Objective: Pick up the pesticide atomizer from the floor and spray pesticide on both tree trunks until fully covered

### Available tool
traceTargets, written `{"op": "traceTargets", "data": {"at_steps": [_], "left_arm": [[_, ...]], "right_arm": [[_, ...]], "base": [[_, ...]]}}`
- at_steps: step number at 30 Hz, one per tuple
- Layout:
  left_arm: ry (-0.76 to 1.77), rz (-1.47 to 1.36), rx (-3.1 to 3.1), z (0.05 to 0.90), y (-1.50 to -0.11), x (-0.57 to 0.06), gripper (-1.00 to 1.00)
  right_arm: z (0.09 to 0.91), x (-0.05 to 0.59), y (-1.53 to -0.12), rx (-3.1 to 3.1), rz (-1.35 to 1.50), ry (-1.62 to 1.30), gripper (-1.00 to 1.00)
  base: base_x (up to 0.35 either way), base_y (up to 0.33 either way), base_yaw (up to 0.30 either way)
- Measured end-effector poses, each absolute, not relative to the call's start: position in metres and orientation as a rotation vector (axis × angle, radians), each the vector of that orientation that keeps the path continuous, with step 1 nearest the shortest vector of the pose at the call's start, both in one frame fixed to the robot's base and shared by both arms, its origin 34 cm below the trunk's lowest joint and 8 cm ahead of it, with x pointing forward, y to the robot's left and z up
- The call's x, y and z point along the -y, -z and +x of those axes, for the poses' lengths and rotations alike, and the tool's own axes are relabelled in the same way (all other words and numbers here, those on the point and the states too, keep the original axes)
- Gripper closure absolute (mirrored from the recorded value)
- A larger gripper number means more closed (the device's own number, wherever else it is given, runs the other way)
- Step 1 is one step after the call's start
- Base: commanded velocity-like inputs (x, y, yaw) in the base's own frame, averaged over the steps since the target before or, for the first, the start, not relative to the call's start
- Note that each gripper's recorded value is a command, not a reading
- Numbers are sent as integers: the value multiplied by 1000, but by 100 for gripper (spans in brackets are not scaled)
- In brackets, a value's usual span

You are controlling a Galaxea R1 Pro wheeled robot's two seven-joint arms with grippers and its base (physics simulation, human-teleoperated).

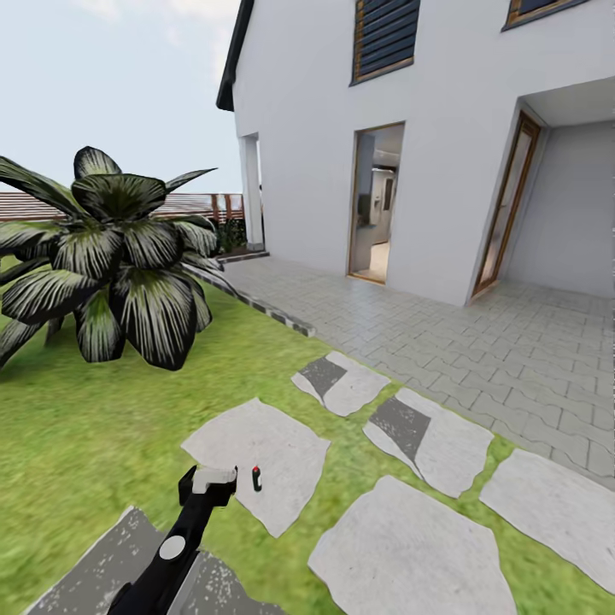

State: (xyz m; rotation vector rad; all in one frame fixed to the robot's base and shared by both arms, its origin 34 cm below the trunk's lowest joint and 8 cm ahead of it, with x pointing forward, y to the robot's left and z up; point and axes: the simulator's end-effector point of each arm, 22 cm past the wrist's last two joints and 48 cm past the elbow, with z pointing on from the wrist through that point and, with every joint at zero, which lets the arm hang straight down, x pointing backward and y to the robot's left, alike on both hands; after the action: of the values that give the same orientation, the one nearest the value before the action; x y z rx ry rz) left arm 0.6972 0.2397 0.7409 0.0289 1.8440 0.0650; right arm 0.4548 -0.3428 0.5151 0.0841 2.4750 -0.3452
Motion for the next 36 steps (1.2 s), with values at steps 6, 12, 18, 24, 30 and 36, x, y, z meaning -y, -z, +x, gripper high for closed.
{"op": "traceTargets", "data": {"at_steps": [6,12,18,24,30,36], "left_arm": [[-65,29,-1844,697,-741,-240,-100],[-64,30,-1849,696,-739,-239,-100],[-63,30,-1848,696,-739,-239,-100],[-63,30,-1846,696,-739,-239,-100],[-63,30,-1845,696,-739,-239,-100],[-62,30,-1843,697,-740,-238,-100]], "right_arm": [[455,343,-515,-2474,84,345,-100],[455,343,-515,-2474,85,345,-100],[455,343,-515,-2474,84,345,-100],[455,343,-515,-2474,84,345,-100],[455,343,-515,-2474,84,345,-100],[455,343,-515,-2475,84,345,-100]], "base": [[350,-80,-18],[350,-15,-3],[350,12,0],[350,70,0],[350,60,0],[318,25,0]]}}
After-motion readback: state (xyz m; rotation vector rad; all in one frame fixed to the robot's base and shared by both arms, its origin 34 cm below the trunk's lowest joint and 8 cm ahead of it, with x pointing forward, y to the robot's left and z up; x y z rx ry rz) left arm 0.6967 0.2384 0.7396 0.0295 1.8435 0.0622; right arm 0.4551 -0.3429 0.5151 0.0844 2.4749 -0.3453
